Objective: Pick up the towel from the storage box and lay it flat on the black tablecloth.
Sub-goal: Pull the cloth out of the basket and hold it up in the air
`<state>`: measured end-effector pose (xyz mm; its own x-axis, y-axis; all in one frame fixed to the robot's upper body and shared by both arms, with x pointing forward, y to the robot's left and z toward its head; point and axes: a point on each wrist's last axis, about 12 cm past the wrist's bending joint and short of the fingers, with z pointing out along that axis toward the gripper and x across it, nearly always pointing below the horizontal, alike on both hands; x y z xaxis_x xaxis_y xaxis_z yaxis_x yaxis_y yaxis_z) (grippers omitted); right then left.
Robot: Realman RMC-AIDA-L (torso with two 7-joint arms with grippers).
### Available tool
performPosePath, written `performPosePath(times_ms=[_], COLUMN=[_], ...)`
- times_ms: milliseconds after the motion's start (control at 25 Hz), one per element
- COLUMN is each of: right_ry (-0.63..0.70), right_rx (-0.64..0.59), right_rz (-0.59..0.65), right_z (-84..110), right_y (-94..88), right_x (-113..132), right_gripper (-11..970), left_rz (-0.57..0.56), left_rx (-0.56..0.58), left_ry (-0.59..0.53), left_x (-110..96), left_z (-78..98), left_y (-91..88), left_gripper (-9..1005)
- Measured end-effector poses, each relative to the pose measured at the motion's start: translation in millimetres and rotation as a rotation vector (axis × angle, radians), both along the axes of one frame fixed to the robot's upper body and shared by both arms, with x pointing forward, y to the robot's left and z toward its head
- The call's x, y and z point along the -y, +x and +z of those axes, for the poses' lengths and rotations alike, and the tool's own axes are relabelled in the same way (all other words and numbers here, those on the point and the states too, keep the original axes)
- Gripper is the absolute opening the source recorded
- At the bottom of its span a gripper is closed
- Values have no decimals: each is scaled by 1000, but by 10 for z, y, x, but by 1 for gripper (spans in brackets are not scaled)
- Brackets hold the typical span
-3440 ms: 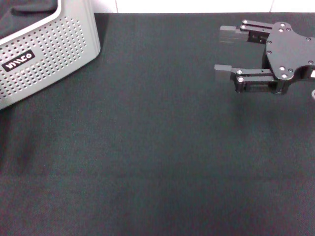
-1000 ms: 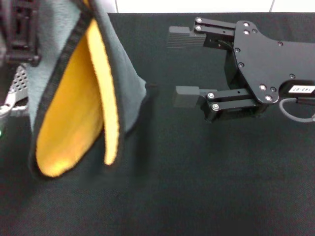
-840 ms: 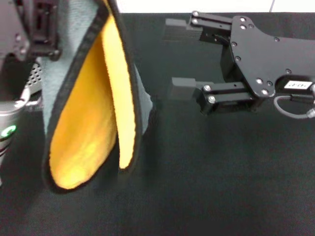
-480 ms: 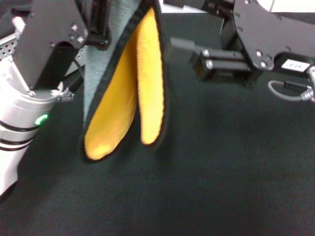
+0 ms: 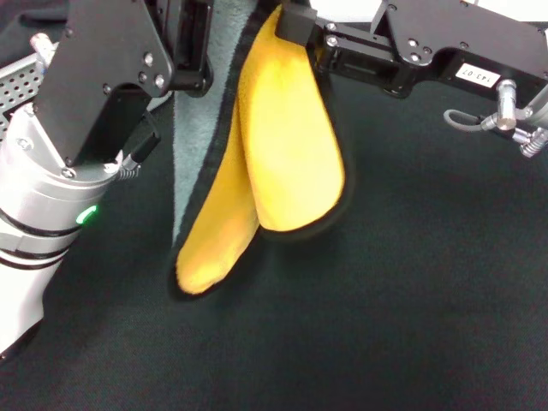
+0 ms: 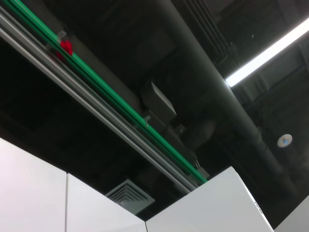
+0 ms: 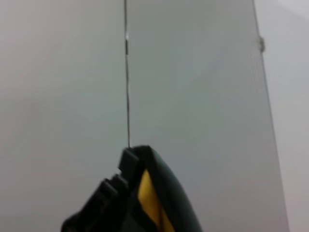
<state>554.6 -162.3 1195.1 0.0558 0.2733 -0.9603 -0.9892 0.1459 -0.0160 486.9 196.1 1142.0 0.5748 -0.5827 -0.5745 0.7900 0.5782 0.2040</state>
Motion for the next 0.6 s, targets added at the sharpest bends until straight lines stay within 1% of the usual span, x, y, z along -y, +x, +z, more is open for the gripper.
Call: performPosePath(times_ms=[160,400,600], right_ry=[-8,-23,-60], right_rx=[-17,-44,-60], right_rz=[-9,11,44], right_z=[-50,-171,-261], right_y=[4,-114,-176], right_x=[28,73,68], right_gripper=[693,643,640], left_rz=[14,31,35], left_rx=[12,18,26], left_ry=[-5,-23,-26], left_x=[-12,-36,-38], left_z=[15,43,57], left_y=[1,24,29], left_gripper=[18,18,18])
